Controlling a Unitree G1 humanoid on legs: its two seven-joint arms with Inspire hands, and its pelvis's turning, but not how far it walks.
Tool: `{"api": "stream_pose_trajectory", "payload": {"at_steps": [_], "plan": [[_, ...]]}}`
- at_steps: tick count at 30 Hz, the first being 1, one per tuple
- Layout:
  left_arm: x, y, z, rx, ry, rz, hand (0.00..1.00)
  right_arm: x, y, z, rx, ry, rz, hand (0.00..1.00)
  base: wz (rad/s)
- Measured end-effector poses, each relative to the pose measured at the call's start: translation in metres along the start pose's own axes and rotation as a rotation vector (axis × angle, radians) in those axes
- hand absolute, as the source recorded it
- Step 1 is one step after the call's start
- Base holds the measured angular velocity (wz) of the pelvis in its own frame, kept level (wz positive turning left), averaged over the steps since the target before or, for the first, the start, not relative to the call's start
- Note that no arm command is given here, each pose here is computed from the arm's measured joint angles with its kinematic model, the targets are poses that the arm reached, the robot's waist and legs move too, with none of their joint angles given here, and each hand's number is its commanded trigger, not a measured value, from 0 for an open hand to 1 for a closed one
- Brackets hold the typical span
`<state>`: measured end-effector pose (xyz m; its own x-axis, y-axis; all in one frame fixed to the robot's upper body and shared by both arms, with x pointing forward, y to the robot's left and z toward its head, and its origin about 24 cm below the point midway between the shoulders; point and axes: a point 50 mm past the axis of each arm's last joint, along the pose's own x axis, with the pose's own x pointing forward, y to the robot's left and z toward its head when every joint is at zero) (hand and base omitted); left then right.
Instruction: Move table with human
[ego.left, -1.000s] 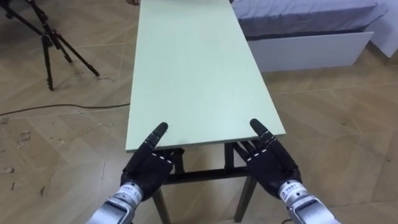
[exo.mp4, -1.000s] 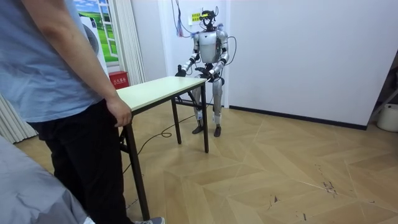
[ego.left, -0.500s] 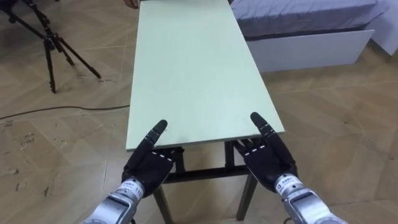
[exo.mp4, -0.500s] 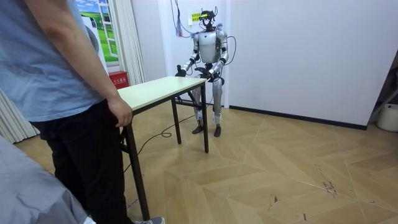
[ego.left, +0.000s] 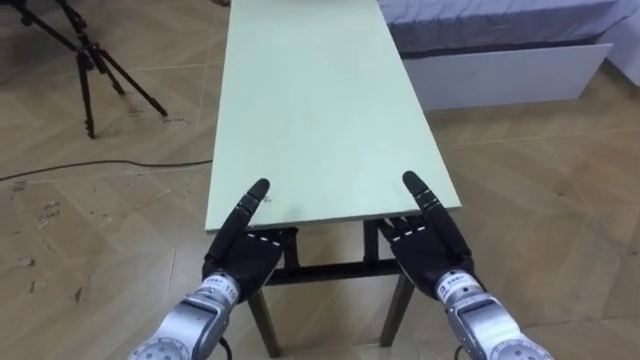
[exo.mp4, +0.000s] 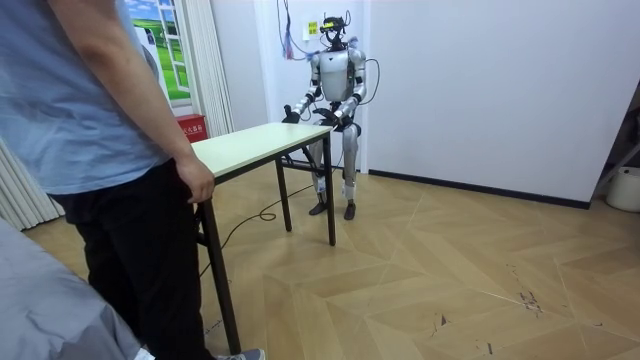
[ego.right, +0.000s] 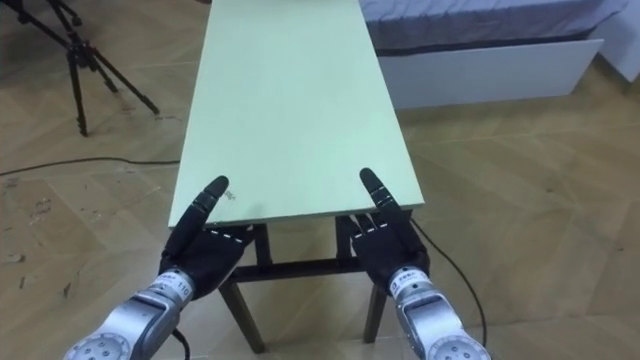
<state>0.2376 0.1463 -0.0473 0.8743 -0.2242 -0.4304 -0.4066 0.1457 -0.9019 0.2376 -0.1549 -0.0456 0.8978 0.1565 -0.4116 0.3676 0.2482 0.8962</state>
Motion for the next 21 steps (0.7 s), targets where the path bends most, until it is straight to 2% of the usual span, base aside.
{"api": "stream_pose_trajectory", "payload": {"at_steps": [1, 2, 3, 6, 12, 21], "plan": [[0.001, -0.001, -0.002, -0.006, -0.002, -0.003, 0.59, 0.000, 0.000, 0.000, 0.001, -0.005, -0.002, 1.00, 0.00], [0.001, -0.001, -0.004, -0.016, -0.006, -0.005, 0.82, 0.000, -0.001, 0.001, 0.002, -0.011, -0.004, 1.00, 0.00], [0.002, -0.001, -0.004, -0.019, -0.008, -0.007, 1.00, 0.000, -0.001, 0.001, 0.003, -0.013, -0.005, 1.00, 0.00], [0.002, -0.002, -0.005, -0.021, -0.009, -0.004, 1.00, 0.000, -0.002, 0.001, 0.004, -0.014, -0.011, 1.00, 0.00], [0.004, 0.001, -0.010, -0.033, 0.000, 0.031, 1.00, 0.007, -0.013, 0.000, 0.009, -0.015, -0.127, 1.00, -0.01], [0.004, 0.010, -0.011, -0.043, -0.008, 0.084, 1.00, 0.007, -0.013, -0.005, -0.002, 0.000, -0.128, 1.00, -0.05]]}}
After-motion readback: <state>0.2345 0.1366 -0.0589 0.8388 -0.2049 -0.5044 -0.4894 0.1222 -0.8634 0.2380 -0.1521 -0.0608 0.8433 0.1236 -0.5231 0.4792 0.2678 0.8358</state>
